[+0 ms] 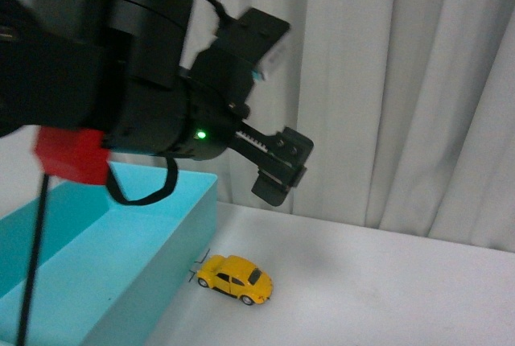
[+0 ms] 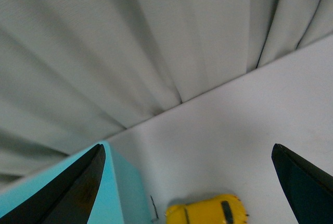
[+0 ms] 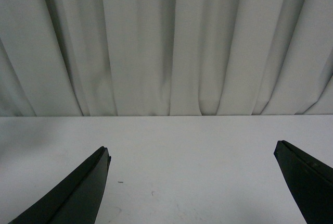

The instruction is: Wind up and store yellow beetle toy

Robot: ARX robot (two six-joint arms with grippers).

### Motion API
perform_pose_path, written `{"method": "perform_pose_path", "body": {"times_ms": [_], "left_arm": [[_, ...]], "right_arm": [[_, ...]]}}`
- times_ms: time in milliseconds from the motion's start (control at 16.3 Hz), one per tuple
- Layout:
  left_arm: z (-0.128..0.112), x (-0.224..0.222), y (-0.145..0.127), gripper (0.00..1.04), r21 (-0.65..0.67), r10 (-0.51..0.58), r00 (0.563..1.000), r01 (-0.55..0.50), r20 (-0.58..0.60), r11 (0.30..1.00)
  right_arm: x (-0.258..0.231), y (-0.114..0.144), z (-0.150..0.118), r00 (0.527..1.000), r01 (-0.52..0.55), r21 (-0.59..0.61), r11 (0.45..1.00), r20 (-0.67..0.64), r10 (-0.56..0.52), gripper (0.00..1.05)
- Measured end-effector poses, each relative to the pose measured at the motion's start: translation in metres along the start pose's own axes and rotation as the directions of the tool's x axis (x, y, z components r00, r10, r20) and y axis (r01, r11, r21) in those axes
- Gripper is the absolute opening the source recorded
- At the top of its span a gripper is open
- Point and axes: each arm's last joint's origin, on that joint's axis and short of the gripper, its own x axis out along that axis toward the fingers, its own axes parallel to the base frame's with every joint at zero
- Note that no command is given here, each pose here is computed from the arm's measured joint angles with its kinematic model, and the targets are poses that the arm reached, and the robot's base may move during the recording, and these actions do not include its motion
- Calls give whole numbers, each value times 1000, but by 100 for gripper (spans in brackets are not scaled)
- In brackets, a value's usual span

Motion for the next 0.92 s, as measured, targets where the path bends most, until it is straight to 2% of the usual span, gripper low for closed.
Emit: {"method": "perform_pose_path", "body": {"times_ms": [123, 245, 306, 368, 429, 490, 735, 796, 858, 919], "left_arm": [[3, 24, -2, 98, 187, -84, 995, 93, -52, 978], [0, 38, -1, 98, 364, -167, 978, 202, -126, 909], [-2, 46, 3, 98, 508, -176, 965, 253, -196, 823], [-3, 51, 7, 98, 583, -164, 960, 270, -229, 767], [-4, 57, 13, 98, 685, -161, 945, 317, -283, 656], [-6, 60, 16, 98, 734, -161, 933, 353, -321, 581], [-20, 66, 13, 98, 805, -168, 886, 464, -433, 369], [-27, 65, 0, 98, 775, -216, 823, 567, -525, 277], [-33, 73, -9, 98, 764, -204, 807, 590, -554, 260], [-48, 83, -19, 98, 733, -212, 774, 633, -597, 249]], "right_arm": [[0, 0, 0, 1000, 0, 0, 1000, 0, 0, 98], [0, 0, 0, 1000, 0, 0, 1000, 0, 0, 98], [0, 0, 0, 1000, 0, 0, 1000, 0, 0, 98], [0, 0, 0, 1000, 0, 0, 1000, 0, 0, 98], [0, 0, 0, 1000, 0, 0, 1000, 0, 0, 98], [0, 0, 0, 1000, 0, 0, 1000, 0, 0, 98], [0, 0, 0, 1000, 0, 0, 1000, 0, 0, 98], [0, 0, 0, 1000, 0, 0, 1000, 0, 0, 98], [0, 0, 0, 1000, 0, 0, 1000, 0, 0, 98], [0, 0, 0, 1000, 0, 0, 1000, 0, 0, 98]]}}
